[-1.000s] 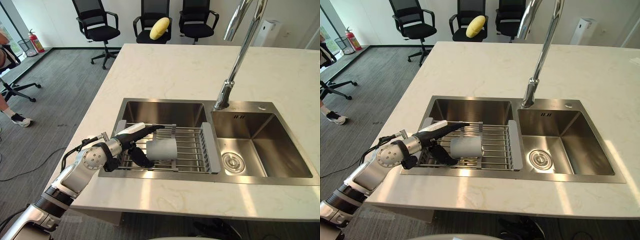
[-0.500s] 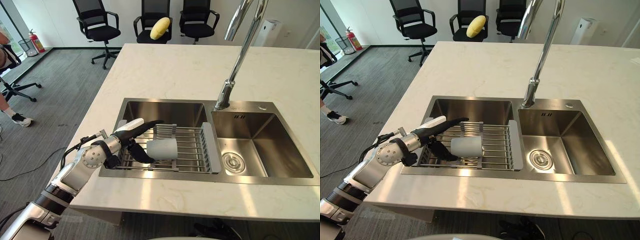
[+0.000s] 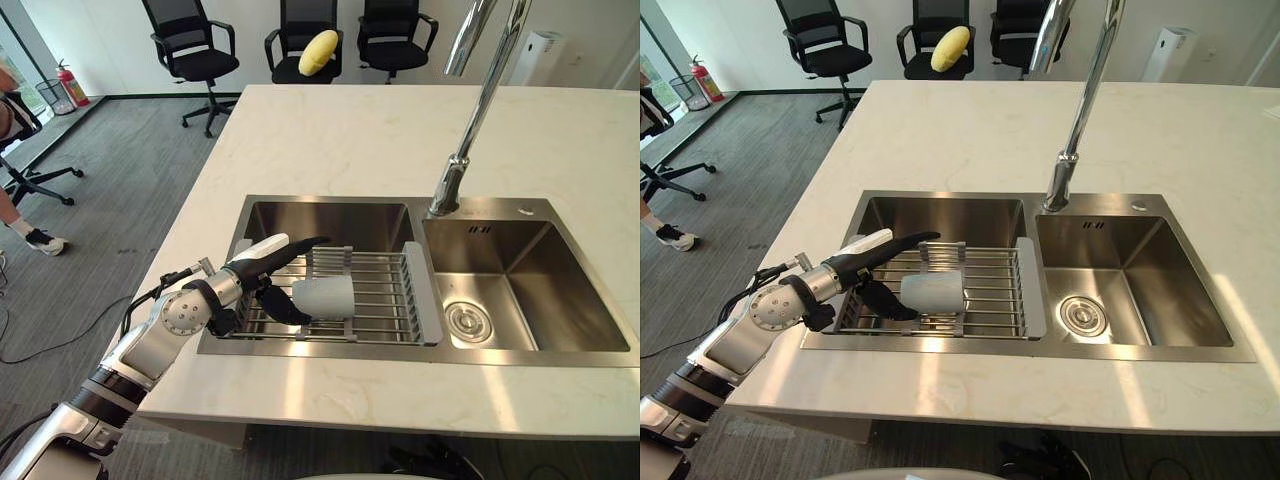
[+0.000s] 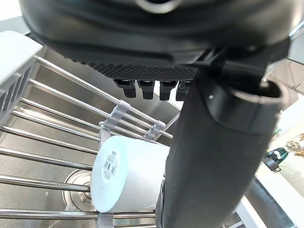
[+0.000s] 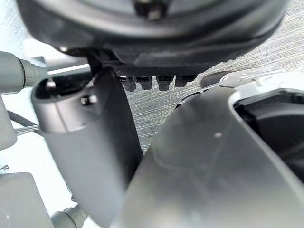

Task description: Walk over to the sink, pick up the cup, carry it to the dishwasher, place the cup inside the dishwasher, then close the dishwasher door

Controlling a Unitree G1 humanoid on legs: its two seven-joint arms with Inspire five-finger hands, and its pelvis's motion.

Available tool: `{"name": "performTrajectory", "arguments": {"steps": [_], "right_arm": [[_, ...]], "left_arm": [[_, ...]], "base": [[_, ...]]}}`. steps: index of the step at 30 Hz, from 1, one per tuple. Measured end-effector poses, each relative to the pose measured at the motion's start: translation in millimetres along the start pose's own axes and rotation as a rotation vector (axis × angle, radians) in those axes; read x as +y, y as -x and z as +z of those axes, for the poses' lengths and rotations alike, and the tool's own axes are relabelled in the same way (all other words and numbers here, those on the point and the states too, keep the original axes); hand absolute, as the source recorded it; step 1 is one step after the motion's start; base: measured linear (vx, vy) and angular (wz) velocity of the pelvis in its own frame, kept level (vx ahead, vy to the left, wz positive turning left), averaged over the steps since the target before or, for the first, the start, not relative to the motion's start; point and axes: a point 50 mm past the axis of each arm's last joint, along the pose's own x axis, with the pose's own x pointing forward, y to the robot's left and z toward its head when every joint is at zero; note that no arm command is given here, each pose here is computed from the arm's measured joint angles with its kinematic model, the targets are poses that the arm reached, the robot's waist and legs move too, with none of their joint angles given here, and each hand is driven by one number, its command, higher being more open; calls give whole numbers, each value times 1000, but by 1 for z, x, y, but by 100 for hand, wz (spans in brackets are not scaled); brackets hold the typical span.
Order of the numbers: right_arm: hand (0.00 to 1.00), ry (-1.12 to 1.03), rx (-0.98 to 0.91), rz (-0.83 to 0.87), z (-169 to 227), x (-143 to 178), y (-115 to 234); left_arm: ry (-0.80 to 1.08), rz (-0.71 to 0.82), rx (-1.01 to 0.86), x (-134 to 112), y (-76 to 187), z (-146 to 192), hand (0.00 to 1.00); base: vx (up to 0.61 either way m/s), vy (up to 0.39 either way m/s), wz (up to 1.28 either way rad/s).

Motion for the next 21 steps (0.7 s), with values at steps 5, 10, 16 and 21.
{"name": "performTrajectory", "arguments": {"steps": [5,10,16,21], "right_arm": [[100,0,-2,0,0,0,0],[100,-8,-7,-1,1,0,0],[100,19,-4,9,3,1,-1],[100,50,-6,24,9,4,-5]], "left_arm": [[0,-1,0,0,0,0,100],[-2,-10,0,-2,-1,0,100],[73,-24,10,-23,-12,-4,100],[167,49,63,-41,-16,-16,100]], "base": [[0,0,0],[0,0,0],[0,0,0],[0,0,-3]]}}
